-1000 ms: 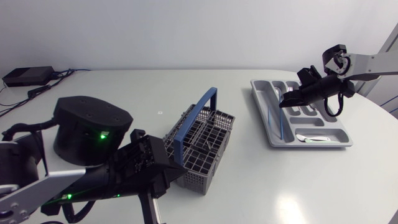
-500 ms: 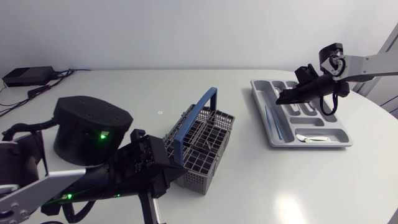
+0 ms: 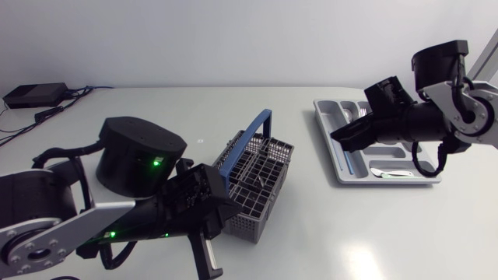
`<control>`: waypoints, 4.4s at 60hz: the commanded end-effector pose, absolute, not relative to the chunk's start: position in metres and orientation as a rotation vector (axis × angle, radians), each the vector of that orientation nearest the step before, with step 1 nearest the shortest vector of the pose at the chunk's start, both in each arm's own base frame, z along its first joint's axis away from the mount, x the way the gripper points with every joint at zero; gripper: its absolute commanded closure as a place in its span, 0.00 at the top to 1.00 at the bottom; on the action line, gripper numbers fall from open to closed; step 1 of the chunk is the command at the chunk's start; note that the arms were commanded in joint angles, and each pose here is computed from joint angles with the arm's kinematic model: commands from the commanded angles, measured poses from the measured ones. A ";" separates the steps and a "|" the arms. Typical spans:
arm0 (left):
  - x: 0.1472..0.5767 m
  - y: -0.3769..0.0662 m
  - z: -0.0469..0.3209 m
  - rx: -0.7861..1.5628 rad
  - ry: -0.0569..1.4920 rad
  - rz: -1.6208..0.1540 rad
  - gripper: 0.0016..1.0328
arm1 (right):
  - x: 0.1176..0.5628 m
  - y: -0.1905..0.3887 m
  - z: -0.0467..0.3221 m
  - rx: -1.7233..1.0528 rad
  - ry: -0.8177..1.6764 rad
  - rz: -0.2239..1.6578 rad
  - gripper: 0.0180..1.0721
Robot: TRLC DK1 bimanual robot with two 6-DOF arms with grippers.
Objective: Unload the cutlery basket into the drawer organizer.
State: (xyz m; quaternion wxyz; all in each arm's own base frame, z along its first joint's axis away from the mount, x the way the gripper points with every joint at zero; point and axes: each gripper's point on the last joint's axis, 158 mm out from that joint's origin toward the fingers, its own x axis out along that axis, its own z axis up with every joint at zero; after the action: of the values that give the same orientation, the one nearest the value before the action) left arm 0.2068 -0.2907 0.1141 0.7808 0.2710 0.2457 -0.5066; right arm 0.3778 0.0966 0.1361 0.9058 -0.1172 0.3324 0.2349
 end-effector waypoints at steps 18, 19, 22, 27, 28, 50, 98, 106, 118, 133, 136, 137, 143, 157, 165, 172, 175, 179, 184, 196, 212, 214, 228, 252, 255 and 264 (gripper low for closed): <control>0.213 -0.295 0.128 0.578 0.502 -1.085 0.07 | 0.301 0.161 0.140 -0.358 0.673 0.582 0.61; 0.211 -0.295 0.128 0.576 0.502 -1.088 0.07 | 0.298 0.164 0.140 -0.366 0.676 0.584 0.61; 0.210 -0.293 0.132 0.571 0.494 -1.086 0.07 | 0.290 0.173 0.141 -0.376 0.678 0.597 0.61; 0.206 -0.293 0.132 0.573 0.495 -1.093 0.07 | 0.282 0.181 0.144 -0.381 0.670 0.609 0.61; 0.205 -0.293 0.132 0.575 0.493 -1.097 0.07 | 0.282 0.181 0.144 -0.380 0.670 0.610 0.61; 0.204 -0.312 0.149 0.792 0.355 -1.097 0.08 | 0.268 0.172 0.134 -0.404 0.686 0.624 0.61; 0.216 -0.307 0.150 1.202 0.253 -1.115 0.57 | 0.251 0.157 0.110 -0.406 0.698 0.707 0.61; 0.196 -0.305 0.146 1.058 0.335 -1.173 0.20 | 0.252 0.158 0.108 -0.414 0.697 0.712 0.61; 0.212 -0.288 0.120 0.967 0.442 -1.120 0.08 | 0.250 0.158 0.104 -0.412 0.700 0.717 0.61; 0.245 -0.265 0.095 0.959 0.509 -1.032 0.06 | 0.251 0.158 0.102 -0.413 0.703 0.717 0.61; 0.254 -0.259 0.094 0.962 0.513 -1.011 0.06 | 0.251 0.158 0.102 -0.411 0.702 0.716 0.61; 0.259 -0.255 0.093 0.963 0.518 -0.997 0.06 | 0.251 0.158 0.102 -0.410 0.704 0.716 0.61; 0.278 -0.239 0.093 0.975 0.528 -0.949 0.06 | 0.252 0.158 0.100 -0.410 0.705 0.716 0.61; 0.310 -0.212 0.098 1.002 0.526 -0.871 0.06 | 0.255 0.159 0.096 -0.412 0.710 0.715 0.61; 0.294 -0.219 0.113 1.021 0.475 -0.902 0.06 | 0.254 0.158 0.095 -0.415 0.710 0.715 0.61; 0.280 -0.235 0.140 1.031 0.420 -0.943 0.06 | 0.254 0.157 0.095 -0.415 0.710 0.712 0.61; 0.279 -0.239 0.154 1.016 0.418 -0.945 0.07 | 0.254 0.157 0.095 -0.415 0.710 0.713 0.61; 0.277 -0.247 0.167 0.920 0.496 -0.967 0.07 | 0.253 0.156 0.094 -0.412 0.711 0.712 0.61; 0.272 -0.255 0.174 0.811 0.586 -0.988 0.08 | 0.252 0.155 0.092 -0.408 0.712 0.714 0.61; 0.262 -0.279 0.177 0.620 0.737 -0.975 0.07 | 0.252 0.153 0.092 -0.396 0.709 0.715 0.61; 0.252 -0.287 0.141 0.465 0.956 -0.890 0.07 | 0.251 0.146 0.088 -0.378 0.711 0.713 0.61; 0.251 -0.287 0.135 0.450 0.980 -0.876 0.07 | 0.250 0.146 0.087 -0.377 0.713 0.712 0.61; 0.286 -0.269 0.130 0.399 0.974 -0.730 0.08 | 0.252 0.141 0.088 -0.371 0.705 0.708 0.61; 0.304 -0.263 0.125 0.364 1.000 -0.666 0.28 | 0.253 0.137 0.086 -0.370 0.705 0.704 0.61; 0.306 -0.264 0.126 0.360 0.998 -0.664 0.29 | 0.253 0.137 0.086 -0.369 0.705 0.702 0.61; 0.313 -0.261 0.124 0.344 1.009 -0.644 0.38 | 0.253 0.136 0.086 -0.369 0.706 0.701 0.61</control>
State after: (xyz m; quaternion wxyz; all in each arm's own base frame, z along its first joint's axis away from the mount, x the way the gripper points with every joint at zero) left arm 0.3010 -0.2613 0.1220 0.8055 0.1755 0.4699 -0.3155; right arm 0.2563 0.1388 0.0928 0.8655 -0.1695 0.3360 0.3306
